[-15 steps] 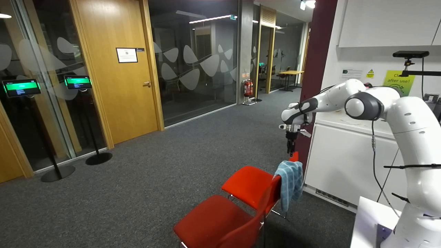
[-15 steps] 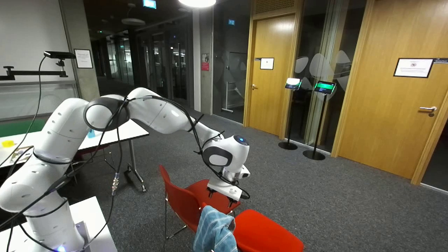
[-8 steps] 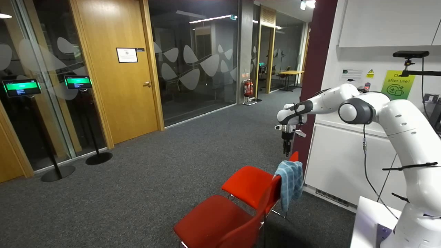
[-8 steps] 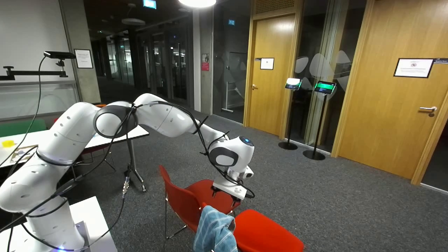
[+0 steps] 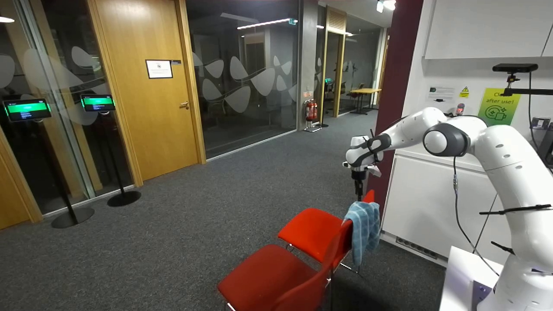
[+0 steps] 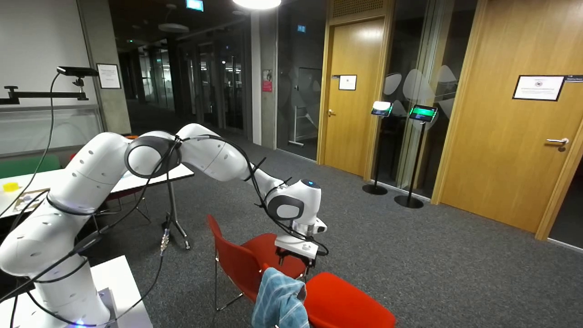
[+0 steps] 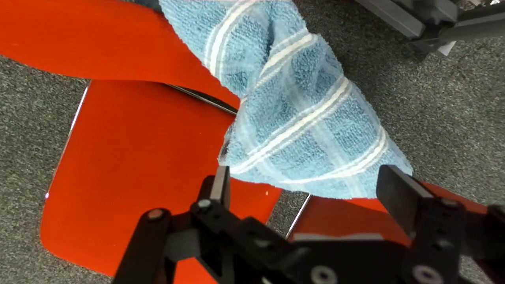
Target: Pick up the cloth and put it on the seat of the chair
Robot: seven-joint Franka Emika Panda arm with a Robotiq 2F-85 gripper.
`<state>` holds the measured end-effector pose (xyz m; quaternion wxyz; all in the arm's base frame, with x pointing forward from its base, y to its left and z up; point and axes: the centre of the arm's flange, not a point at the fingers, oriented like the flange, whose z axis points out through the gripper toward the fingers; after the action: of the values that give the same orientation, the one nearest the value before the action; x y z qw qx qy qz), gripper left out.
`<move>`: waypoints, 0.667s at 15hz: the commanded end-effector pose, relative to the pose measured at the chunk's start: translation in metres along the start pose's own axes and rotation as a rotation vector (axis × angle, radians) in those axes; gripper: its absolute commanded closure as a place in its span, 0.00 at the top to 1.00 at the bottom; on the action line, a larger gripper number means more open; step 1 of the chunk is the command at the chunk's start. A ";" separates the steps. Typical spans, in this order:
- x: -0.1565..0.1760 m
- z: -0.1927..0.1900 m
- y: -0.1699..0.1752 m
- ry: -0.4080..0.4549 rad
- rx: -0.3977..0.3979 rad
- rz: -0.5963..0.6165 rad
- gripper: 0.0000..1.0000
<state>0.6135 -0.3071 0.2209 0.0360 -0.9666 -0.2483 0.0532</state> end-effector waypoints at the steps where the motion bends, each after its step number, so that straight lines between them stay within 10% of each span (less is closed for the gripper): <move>1: -0.003 0.010 -0.007 -0.049 -0.025 0.025 1.00; 9: -0.012 0.055 0.013 -0.110 0.033 0.008 0.97; 10: -0.012 0.058 0.014 -0.114 0.034 0.002 0.74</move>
<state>0.5981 -0.3139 0.1680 0.0380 -0.9642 -0.2411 0.1041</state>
